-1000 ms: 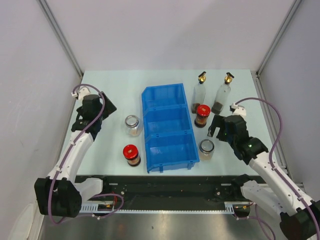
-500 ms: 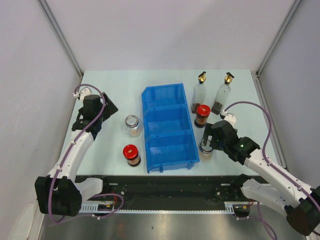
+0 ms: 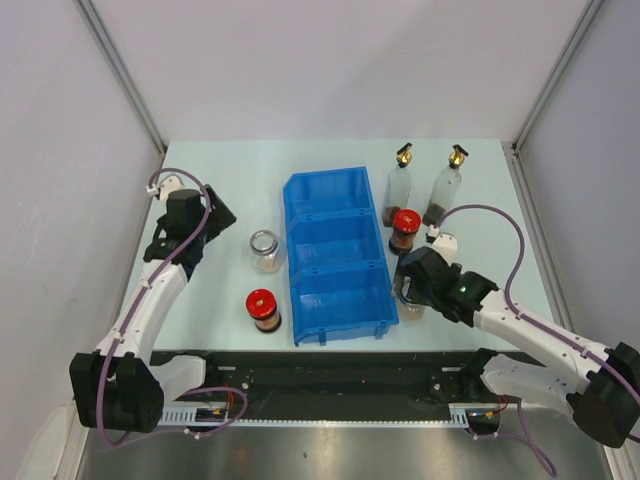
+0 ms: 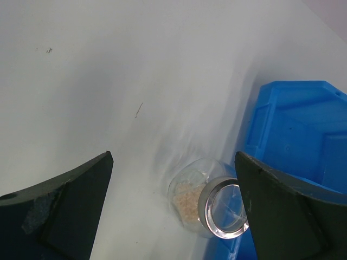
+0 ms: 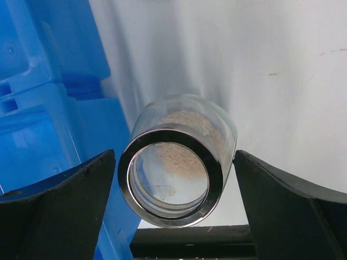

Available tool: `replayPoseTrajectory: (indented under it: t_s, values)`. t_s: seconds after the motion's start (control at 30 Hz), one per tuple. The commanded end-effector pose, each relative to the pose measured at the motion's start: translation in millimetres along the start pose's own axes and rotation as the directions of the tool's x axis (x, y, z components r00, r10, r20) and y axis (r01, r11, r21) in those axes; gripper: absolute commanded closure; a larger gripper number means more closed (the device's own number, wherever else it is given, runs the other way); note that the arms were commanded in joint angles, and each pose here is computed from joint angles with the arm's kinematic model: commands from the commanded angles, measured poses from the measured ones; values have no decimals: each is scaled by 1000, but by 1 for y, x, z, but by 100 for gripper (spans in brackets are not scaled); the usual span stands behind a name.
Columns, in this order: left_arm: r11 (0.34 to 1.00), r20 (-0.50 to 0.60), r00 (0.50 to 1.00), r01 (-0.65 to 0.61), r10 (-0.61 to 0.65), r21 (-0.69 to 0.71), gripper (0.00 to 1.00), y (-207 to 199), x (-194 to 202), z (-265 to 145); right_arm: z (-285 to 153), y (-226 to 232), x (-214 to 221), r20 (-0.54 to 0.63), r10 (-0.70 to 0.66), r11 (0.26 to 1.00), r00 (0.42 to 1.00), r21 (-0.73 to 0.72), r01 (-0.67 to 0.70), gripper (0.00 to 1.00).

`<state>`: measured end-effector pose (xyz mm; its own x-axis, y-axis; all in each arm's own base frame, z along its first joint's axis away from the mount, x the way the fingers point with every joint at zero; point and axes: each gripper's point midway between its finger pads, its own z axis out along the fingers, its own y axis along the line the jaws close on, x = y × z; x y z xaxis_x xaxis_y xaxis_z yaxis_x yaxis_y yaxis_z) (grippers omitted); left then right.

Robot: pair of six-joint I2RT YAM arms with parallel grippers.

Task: Organize the condiment bottles

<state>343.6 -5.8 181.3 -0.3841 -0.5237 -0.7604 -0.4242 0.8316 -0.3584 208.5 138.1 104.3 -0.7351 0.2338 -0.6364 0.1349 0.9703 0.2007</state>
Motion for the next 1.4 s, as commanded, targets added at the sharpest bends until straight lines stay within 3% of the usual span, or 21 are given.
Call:
replayPoseTrajectory:
  t_s: [0.0,0.13,0.27,0.33,0.57,0.87,1.2,1.37]
  values:
    - [999,36,999,36,-37,37,0,-10,-14,-4,-4,5,-13,52,59,998,997,22,-60,6]
    - [999,35,999,36,-37,40,0,-10,-14,-4,-6,-1,-11,51,58,997,997,44,-61,21]
    - [999,31,999,35,-36,41,0,-11,-13,-3,-10,-11,-8,46,58,995,997,78,-62,49]
    - [998,31,999,35,-37,43,0,-11,-13,-3,-12,-16,-6,43,62,994,997,90,-66,57]
    - [998,27,999,35,-36,47,0,-12,-12,-2,-18,-19,-12,65,64,993,996,94,-70,100]
    - [997,38,999,27,-30,77,0,-17,-17,-7,-44,-13,-49,151,45,996,988,75,-57,100]
    - [986,86,996,15,-30,167,0,-25,-20,-20,-91,14,-103,281,31,997,959,-75,-10,100]
    - [986,79,997,12,-26,168,0,-26,-19,-20,-114,41,-120,319,-13,977,948,-196,79,100]
